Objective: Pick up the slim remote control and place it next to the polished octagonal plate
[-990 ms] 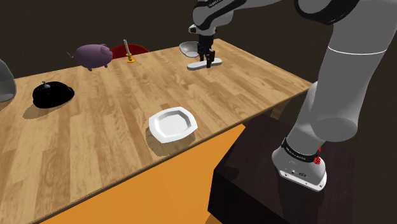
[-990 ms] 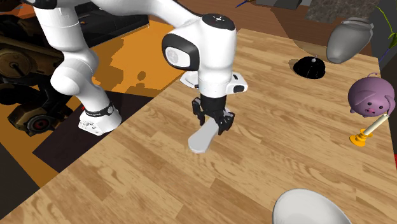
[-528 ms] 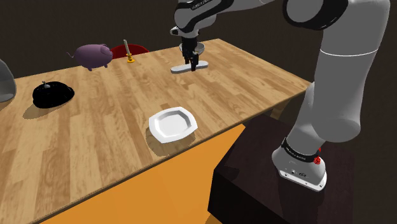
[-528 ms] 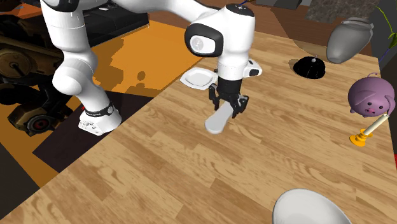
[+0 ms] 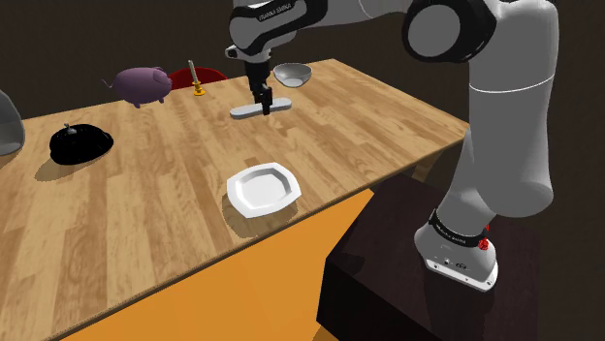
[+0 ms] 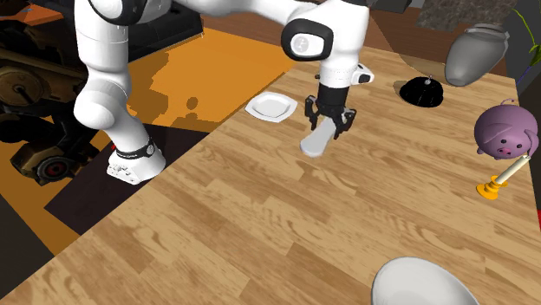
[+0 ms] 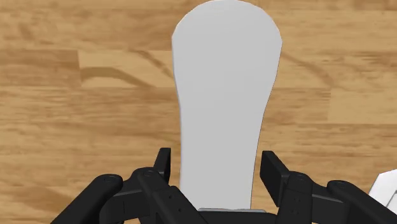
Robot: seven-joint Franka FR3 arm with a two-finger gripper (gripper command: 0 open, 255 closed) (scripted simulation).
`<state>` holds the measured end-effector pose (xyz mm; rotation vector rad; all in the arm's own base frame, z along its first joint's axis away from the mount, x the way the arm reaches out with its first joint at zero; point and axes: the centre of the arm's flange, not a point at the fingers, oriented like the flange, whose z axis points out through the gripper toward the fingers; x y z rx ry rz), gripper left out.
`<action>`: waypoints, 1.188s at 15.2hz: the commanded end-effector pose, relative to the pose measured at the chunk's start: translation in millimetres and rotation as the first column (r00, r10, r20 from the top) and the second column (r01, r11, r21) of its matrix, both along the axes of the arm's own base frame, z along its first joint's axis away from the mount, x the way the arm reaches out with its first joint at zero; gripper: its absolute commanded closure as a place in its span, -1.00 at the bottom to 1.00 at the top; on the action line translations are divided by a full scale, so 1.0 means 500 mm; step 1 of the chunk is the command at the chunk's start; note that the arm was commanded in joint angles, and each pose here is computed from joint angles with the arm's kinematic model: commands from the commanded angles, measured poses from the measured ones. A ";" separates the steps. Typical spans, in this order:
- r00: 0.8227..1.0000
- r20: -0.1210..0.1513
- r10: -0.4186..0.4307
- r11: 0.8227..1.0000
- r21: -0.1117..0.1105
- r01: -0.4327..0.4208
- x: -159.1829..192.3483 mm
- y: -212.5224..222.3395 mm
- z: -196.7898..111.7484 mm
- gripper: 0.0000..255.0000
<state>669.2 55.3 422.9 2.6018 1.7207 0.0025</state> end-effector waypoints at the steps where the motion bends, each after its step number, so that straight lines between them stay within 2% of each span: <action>1: 1.000 0.000 -0.001 1.000 0.000 0.001 0.019 0.051 0.002 1.00; 5: 1.000 0.000 -0.001 1.000 0.000 0.001 0.062 0.142 0.002 1.00; 18: 1.000 0.000 -0.001 1.000 0.000 0.001 0.062 0.142 -0.135 1.00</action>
